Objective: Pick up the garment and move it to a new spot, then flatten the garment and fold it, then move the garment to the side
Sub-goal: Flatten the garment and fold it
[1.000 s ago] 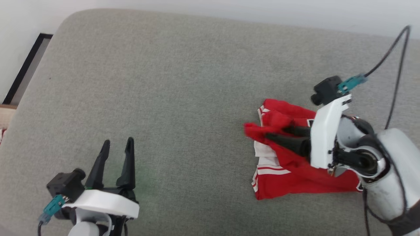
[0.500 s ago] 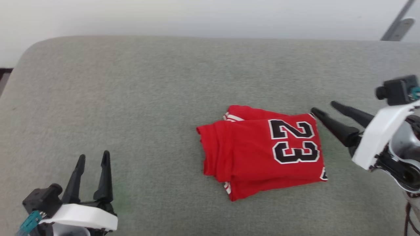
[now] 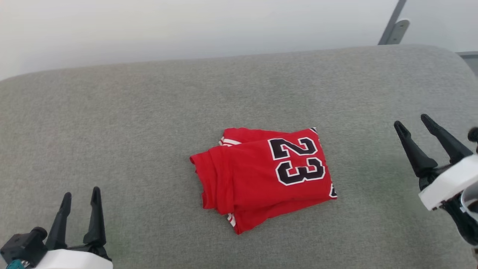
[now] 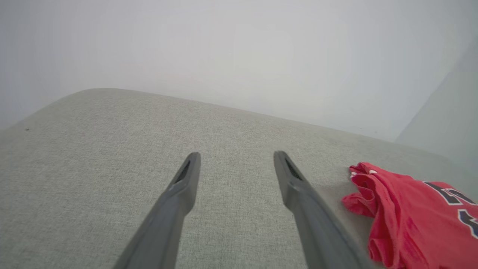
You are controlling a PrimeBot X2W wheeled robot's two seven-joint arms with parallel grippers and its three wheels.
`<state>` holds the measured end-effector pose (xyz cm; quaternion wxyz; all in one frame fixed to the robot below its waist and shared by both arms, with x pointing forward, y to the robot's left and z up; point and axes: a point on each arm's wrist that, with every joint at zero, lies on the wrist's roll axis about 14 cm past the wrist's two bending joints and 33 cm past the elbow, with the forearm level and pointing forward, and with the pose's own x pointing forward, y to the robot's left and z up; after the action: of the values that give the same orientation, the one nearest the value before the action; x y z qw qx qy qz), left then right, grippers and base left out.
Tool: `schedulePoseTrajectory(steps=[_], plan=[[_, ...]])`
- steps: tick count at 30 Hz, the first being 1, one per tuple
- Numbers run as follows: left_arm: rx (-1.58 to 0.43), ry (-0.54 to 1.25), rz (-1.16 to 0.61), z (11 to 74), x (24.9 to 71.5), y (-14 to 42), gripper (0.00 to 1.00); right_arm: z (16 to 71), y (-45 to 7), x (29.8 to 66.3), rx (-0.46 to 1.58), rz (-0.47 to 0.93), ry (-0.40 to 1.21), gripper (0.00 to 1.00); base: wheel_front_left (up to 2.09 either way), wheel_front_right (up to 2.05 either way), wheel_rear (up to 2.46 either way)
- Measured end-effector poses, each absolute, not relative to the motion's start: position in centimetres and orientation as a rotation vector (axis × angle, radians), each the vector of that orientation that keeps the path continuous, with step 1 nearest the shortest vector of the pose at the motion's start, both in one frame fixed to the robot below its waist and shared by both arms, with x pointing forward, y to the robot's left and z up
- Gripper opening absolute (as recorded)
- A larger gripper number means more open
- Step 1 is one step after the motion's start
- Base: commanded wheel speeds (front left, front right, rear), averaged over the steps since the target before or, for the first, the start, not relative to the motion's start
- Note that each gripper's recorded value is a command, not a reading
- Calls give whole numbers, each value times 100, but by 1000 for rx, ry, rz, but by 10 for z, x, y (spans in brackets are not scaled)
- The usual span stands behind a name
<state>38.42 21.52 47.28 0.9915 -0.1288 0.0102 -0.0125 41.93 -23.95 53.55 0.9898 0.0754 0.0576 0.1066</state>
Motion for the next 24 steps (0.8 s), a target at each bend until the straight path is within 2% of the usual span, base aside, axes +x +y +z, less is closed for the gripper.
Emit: schedulePoseTrajectory(steps=[6, 11, 24], plan=[[-239, 19, -31, 474, 381, 216, 100, 530, -262, 401, 98, 139, 22, 100, 0, 0, 0], [-253, 5, -9, 478, 375, 222, 100, 519, -270, 391, 91, 102, 8, 100, 0, 0, 0], [-286, -54, 58, 495, 351, 244, 100, 524, -249, 377, 109, 101, -59, 100, 0, 0, 0]])
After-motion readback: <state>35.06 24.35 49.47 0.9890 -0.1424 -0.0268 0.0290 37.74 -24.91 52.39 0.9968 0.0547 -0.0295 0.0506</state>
